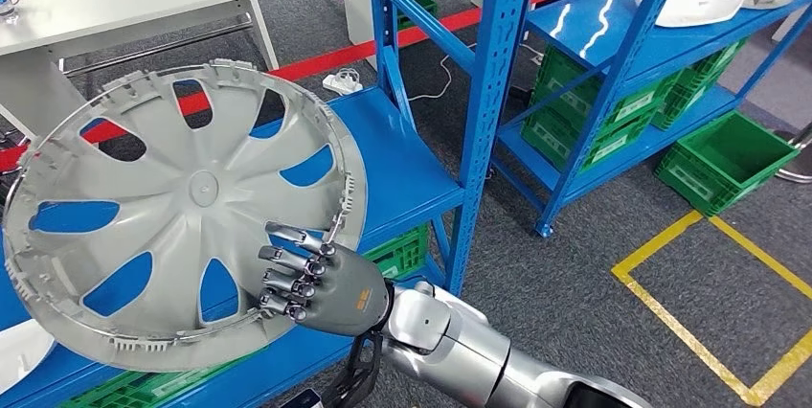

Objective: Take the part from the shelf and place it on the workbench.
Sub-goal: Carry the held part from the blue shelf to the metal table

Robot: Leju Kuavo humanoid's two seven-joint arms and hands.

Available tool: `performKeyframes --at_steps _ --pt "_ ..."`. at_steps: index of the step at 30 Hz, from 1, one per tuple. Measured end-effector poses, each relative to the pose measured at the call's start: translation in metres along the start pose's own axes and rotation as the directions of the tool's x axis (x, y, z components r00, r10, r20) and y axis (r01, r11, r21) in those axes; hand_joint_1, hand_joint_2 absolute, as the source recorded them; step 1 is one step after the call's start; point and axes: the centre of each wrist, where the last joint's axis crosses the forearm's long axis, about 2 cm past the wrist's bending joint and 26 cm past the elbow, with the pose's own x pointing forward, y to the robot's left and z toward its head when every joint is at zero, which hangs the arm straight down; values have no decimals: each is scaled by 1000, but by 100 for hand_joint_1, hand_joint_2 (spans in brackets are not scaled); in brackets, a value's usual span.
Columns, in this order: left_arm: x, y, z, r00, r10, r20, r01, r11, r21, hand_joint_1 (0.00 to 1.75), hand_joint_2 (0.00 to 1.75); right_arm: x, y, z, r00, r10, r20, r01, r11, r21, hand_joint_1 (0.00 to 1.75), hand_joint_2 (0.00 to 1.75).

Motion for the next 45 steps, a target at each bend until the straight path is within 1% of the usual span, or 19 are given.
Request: performKeyframes --at_steps 23,29,36,45 --pt "1 -2 1 999 30 -12 -30 1000 -2 0 175 2 0 -4 1000 -11 23 11 1000 -1 175 175" --pt "1 -2 1 999 31 -4 -31 999 -9 0 175 3 0 -3 1000 -27 17 26 1000 9 175 175" --pt "0 -2 1 999 29 -16 -29 1000 -10 0 175 4 -3 -3 999 -45 11 44 999 8 175 175" --pt "2 -1 0 1000 29 6 -28 999 -16 0 175 7 -3 0 998 -54 10 54 998 8 175 175"
